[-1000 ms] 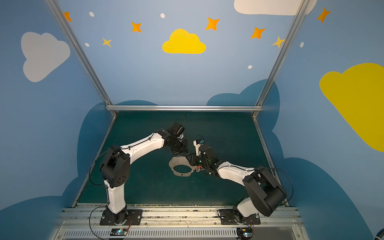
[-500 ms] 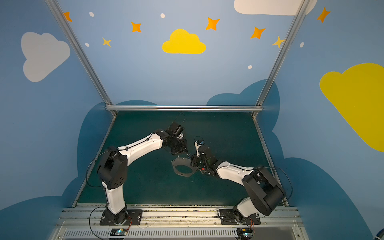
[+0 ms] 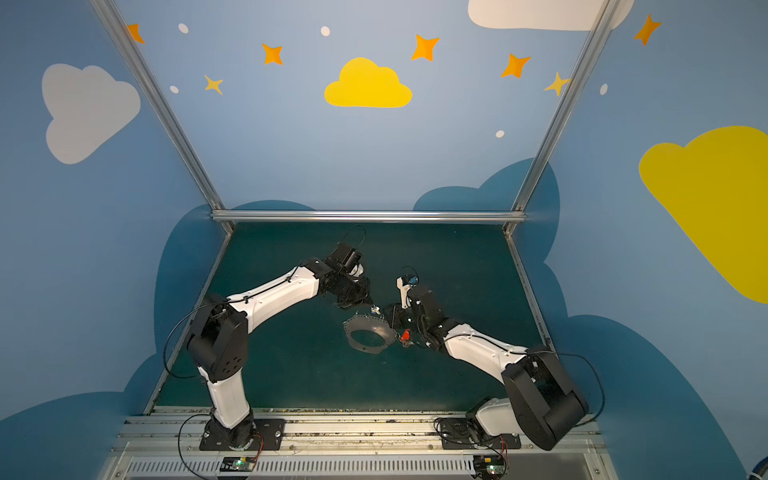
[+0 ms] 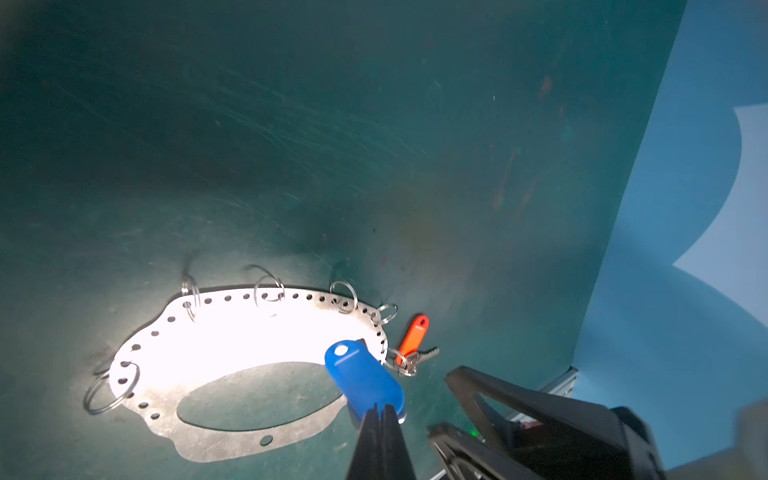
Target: Put the keys on the keyring
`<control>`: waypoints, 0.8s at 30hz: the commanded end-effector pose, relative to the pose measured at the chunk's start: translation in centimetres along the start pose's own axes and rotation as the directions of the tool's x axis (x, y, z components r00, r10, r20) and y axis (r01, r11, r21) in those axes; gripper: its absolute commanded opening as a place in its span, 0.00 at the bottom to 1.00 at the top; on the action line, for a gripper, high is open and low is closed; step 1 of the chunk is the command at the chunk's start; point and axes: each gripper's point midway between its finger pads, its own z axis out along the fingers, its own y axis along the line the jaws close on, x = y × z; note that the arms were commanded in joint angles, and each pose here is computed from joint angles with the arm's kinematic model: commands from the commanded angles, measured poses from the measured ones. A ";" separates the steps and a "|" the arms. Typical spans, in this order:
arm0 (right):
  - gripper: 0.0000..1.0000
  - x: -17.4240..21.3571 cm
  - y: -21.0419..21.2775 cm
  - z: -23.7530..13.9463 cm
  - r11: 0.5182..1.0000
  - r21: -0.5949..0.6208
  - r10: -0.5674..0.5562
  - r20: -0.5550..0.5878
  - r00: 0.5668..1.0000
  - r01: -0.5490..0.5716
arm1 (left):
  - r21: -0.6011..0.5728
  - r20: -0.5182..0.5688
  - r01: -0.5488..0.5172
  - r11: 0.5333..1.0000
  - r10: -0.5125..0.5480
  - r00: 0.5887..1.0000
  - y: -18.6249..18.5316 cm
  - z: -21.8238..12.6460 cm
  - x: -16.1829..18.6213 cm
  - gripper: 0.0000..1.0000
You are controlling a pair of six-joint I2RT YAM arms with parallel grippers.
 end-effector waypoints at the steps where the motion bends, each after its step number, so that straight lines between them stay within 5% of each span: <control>1: 0.32 1.0 2.8 -1.4 0.983 -0.182 -0.028 -0.054 0.998 0.018 | 0.067 0.011 -0.090 0.994 0.089 0.996 -1.8 -2.1 0.4 0.04; 5: 0.40 0.8 4.4 -2.7 0.962 -0.267 -0.069 -0.053 0.996 0.052 | 0.071 -0.006 -0.162 0.984 0.163 0.987 -2.5 -3.3 1.1 0.04; 13: 0.41 -1.6 4.2 -4.1 0.927 -0.368 0.072 0.003 0.997 -0.066 | 0.167 0.000 -0.353 0.921 0.358 0.934 -5.4 -5.1 3.3 0.04; 24: 0.43 -2.9 7.1 -7.5 0.807 -0.586 0.099 0.003 0.995 -0.078 | 0.300 0.093 -0.448 0.842 0.442 0.892 -7.8 -7.6 4.2 0.04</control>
